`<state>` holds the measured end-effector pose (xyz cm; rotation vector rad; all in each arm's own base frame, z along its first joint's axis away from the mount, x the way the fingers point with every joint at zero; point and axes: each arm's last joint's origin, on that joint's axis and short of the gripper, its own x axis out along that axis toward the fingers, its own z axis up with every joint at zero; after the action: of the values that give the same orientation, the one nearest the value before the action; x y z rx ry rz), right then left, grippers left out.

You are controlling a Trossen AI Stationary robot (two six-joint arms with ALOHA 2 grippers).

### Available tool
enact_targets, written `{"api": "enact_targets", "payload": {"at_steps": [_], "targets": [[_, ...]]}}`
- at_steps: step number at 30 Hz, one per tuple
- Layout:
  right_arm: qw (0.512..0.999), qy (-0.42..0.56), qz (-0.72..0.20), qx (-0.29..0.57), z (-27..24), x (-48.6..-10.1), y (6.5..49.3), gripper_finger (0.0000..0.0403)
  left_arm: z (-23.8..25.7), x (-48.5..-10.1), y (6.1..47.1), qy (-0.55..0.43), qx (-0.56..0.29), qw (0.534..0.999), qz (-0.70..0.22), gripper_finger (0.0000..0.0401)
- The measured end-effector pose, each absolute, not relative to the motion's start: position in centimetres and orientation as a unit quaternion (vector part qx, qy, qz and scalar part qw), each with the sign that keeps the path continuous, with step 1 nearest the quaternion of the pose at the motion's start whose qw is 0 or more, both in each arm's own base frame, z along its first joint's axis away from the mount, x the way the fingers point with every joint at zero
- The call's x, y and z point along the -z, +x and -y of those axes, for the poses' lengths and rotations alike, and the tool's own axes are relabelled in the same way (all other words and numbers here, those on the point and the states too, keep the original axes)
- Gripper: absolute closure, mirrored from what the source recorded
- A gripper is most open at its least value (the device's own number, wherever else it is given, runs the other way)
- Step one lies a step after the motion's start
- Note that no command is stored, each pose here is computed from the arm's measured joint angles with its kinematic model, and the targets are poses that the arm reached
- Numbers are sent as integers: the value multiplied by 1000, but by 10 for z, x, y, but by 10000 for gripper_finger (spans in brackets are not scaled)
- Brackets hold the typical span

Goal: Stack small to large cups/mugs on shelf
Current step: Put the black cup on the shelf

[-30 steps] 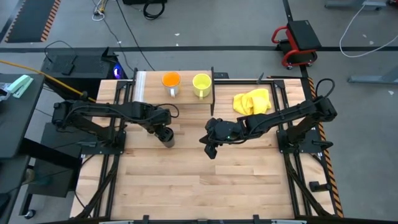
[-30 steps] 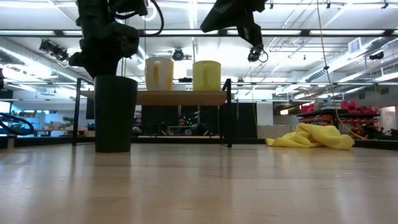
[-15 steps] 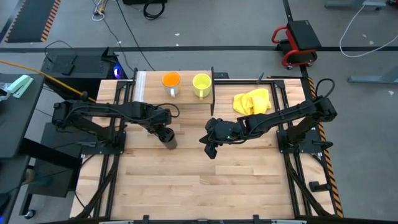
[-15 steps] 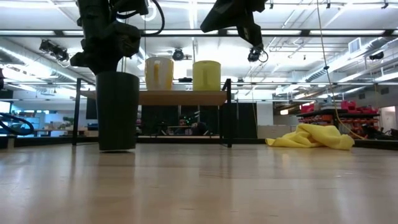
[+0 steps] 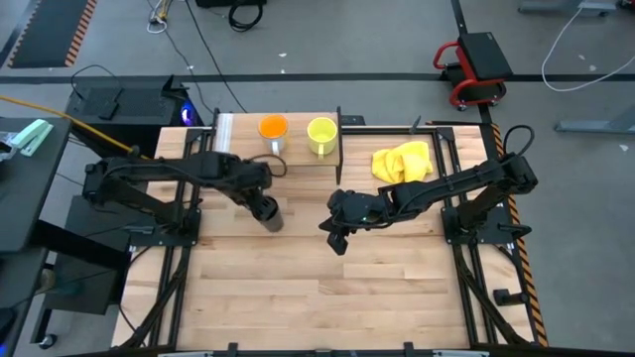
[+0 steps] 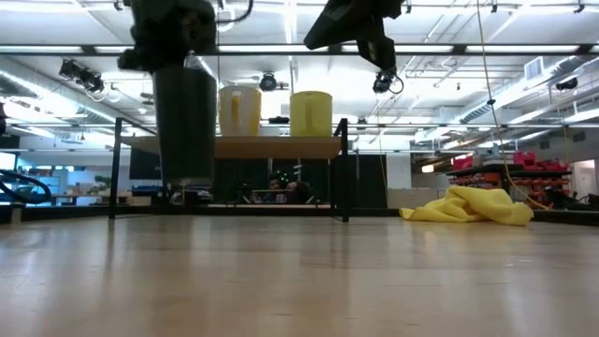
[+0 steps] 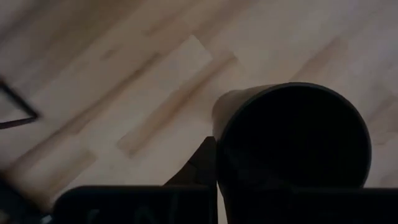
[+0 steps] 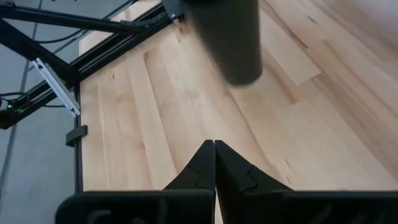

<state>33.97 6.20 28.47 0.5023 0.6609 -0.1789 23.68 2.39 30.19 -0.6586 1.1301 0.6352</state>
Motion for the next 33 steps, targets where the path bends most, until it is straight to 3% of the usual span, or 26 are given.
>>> {"api": "enact_targets", "payload": {"at_steps": [10,17,33], "targets": [[912,232,-330,75,-67,-284,338,398,-50,-387,205,-264,-361,746,-493,393],[911,232,-332,72,-67,-284,338,398,-79,-420,182,-260,-411,745,-457,393],[907,249,-330,78,-67,-284,338,398,-162,-402,176,-252,-458,680,-515,393]]}}
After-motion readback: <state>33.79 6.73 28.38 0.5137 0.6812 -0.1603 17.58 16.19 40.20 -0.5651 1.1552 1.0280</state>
